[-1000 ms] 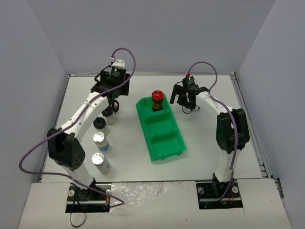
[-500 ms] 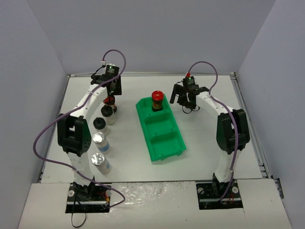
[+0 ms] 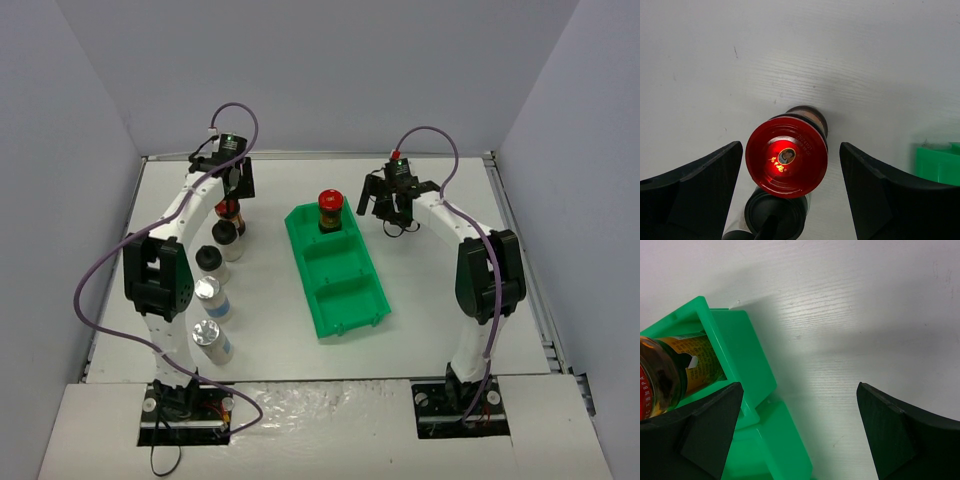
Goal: Organize the condiment bottles
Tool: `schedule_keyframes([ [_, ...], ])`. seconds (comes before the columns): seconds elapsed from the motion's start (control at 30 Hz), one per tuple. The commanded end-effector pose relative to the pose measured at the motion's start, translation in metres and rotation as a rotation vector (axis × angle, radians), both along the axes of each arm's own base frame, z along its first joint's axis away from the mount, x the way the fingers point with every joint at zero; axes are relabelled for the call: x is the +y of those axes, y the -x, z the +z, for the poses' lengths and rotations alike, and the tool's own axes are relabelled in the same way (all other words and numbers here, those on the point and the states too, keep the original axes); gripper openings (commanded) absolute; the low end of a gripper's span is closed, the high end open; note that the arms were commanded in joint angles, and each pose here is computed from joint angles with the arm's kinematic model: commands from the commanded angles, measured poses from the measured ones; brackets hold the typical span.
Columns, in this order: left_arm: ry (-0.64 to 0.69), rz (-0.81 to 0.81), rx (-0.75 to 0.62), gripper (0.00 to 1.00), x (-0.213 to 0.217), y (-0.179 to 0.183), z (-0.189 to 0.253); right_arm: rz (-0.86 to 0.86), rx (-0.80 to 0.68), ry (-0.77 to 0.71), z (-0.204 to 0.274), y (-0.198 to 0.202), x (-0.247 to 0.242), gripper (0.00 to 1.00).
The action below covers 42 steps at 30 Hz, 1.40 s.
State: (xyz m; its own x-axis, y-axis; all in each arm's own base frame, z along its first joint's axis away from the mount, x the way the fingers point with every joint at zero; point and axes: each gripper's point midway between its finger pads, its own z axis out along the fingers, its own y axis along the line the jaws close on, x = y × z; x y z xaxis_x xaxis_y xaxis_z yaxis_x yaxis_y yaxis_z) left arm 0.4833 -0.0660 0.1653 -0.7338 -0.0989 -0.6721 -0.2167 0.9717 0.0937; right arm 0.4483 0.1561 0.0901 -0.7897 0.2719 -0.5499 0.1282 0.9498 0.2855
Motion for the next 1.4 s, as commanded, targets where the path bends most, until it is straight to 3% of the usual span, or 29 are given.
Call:
schedule_keyframes([
  [0.0,0.024,0.021,-0.017,0.75,0.002,0.001,0.008,0.008,-0.089,-0.008,0.036,-0.004,0.002,0.94],
  [0.67,0.055,0.032,0.088,0.72,0.0,0.013,-0.038,0.003,-0.082,-0.004,0.033,-0.001,0.0,0.95],
  [0.73,0.058,0.027,0.082,0.61,0.0,0.011,-0.039,0.005,-0.082,-0.002,0.033,-0.001,0.0,0.95],
  [0.83,0.067,0.017,0.077,0.28,-0.003,0.007,-0.039,0.005,-0.084,-0.002,0.034,0.0,0.0,0.95],
  [0.9,0.067,0.01,0.066,0.0,-0.004,0.003,-0.037,0.003,-0.086,-0.001,0.035,0.0,-0.001,0.95],
  [1.07,0.074,-0.028,-0.011,0.0,-0.008,-0.01,-0.021,0.002,-0.087,0.003,0.035,0.001,-0.002,0.95],
  [1.37,0.12,-0.179,-0.292,0.0,-0.04,-0.036,0.062,-0.002,-0.084,0.008,0.033,0.0,-0.003,0.95],
])
